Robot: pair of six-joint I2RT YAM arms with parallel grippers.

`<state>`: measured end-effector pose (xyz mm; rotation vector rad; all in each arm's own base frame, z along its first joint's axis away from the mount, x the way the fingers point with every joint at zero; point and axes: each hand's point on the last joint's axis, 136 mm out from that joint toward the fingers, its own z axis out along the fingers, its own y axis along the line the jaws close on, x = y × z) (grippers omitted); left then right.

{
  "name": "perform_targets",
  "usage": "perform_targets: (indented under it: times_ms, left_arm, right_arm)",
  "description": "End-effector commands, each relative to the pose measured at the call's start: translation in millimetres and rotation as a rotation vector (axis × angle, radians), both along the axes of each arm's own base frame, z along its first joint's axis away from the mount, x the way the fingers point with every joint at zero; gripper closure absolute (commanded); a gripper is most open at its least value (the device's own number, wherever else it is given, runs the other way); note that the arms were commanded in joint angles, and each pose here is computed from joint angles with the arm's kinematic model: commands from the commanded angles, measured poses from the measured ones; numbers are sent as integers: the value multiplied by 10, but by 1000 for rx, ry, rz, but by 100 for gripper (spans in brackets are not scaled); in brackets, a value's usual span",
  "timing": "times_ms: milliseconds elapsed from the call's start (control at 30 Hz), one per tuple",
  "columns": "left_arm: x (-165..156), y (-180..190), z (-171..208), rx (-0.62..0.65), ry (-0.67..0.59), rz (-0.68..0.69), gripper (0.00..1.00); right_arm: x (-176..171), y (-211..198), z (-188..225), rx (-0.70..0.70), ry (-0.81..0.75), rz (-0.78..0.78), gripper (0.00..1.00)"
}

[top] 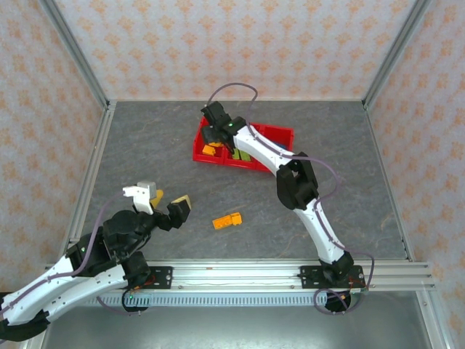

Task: Sort the legos into containers by color
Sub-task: Place the lego in the container.

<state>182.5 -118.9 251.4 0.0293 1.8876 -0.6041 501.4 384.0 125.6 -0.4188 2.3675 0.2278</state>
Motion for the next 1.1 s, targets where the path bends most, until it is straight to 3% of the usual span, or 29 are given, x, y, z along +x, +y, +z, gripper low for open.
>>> perform_targets:
  times_ms: [0, 233, 367, 533, 700, 800, 900, 967, 1067]
  left_arm:
    - [21, -12, -25, 16, -1, 3, 1]
    - [28, -8, -35, 22, 3, 9, 1]
    - [30, 12, -27, 20, 0, 17, 1]
    - [25, 42, -1, 7, -7, 27, 1]
    - [20, 62, 21, -3, -14, 32, 1]
    - [18, 55, 19, -2, -13, 29, 1]
    - [19, 56, 21, -3, -13, 30, 1]
    - [18, 55, 24, -4, -14, 29, 1]
    - [15, 58, 32, -7, -16, 29, 1]
  right_arm:
    - [-36, 25, 377, 28, -42, 19, 31]
    - [-202, 1, 808, 86, -57, 41, 25]
    - [-413, -46, 949, 27, -103, 104, 25]
    - [-815, -325, 1015, -98, -202, 214, 25]
    - [-1323, -661, 1155, -103, -362, 321, 25]
    - [-1707, -769, 1226, -86, -463, 458, 26]
    - [-2260, -772, 1083, -104, -535, 756, 25]
    - [-2599, -791, 916, -153, -579, 928, 20]
    - [-2912, -834, 787, -188, -621, 1049, 13]
